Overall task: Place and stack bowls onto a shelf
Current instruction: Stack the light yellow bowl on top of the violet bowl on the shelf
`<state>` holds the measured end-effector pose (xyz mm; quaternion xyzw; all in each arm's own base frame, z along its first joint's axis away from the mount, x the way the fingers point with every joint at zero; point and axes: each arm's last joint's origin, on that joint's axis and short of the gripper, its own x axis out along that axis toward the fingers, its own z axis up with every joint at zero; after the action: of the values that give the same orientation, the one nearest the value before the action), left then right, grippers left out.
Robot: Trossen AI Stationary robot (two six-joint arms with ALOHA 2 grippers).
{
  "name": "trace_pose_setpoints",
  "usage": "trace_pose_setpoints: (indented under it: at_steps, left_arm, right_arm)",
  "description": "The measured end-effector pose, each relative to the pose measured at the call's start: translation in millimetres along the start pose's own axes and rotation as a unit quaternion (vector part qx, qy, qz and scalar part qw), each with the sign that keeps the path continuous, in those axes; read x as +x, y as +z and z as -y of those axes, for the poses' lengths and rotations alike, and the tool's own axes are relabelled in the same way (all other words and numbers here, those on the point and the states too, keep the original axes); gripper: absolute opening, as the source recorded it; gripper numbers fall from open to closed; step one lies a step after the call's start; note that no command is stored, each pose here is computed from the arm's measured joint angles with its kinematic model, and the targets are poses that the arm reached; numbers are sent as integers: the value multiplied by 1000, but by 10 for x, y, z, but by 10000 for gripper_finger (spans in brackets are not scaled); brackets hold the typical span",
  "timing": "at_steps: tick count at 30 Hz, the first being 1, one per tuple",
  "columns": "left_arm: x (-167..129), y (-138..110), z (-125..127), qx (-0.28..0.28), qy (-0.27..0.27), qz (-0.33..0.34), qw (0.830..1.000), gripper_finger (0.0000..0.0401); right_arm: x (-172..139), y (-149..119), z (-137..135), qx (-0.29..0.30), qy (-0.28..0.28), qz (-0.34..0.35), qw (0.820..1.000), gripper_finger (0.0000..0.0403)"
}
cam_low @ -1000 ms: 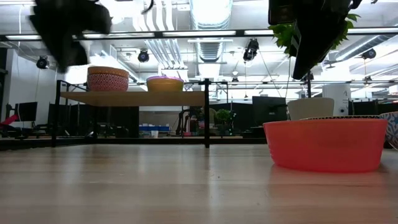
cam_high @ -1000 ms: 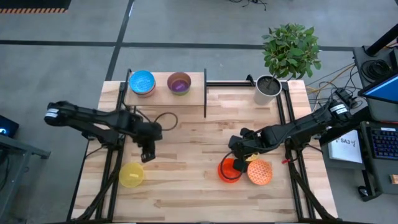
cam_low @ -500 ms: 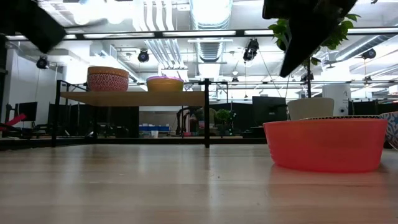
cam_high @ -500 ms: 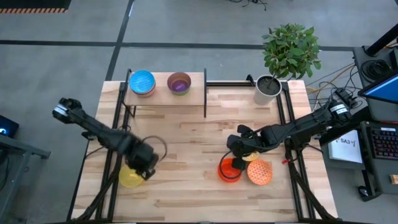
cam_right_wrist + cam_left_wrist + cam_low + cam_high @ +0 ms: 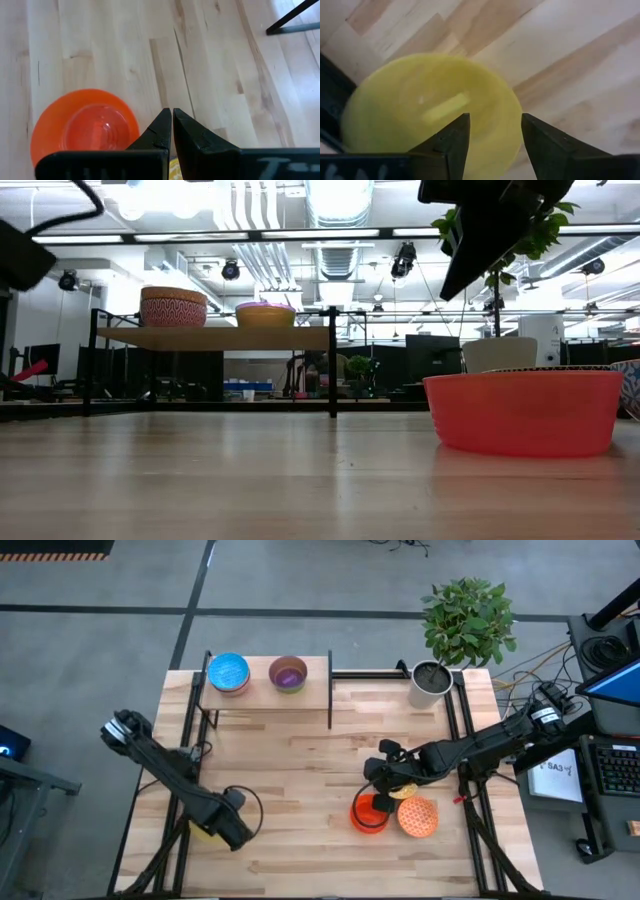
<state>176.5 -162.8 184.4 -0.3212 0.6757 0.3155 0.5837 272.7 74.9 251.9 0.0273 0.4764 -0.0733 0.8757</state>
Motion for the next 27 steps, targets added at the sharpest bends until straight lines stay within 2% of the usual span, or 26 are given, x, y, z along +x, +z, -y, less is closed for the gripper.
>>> trace_pose_setpoints:
  at_steps: [2, 5, 11, 16, 21, 25, 27]
  left_arm:
    - [68, 4, 44, 6, 8, 1, 1000, 157]
    - [119, 2, 122, 13, -9, -1, 1000, 150]
    - [166, 6, 152, 13, -6, 2, 1000, 132]
    - [200, 9, 161, 19, 1, 5, 1000, 96]
    - [150, 4, 187, 51, -9, 11, 999, 15]
    - [9, -10, 256, 88, -28, 17, 996, 6]
    - [-96, -26, 311, 131, -40, 19, 990, 2]
  right_arm:
    - [0, 6, -2, 1, 1, 3, 1000, 9]
    - [0, 17, -7, -1, 3, 9, 1000, 9]
    - [0, 19, -6, -13, 1, 10, 1000, 9]
    - [0, 23, -7, -14, 1, 13, 1000, 9]
    - [0, 28, -9, -13, 2, 16, 1000, 9]
    - [1, 40, -14, -12, 3, 22, 1000, 9]
    - [3, 40, -15, -13, 3, 22, 1000, 9]
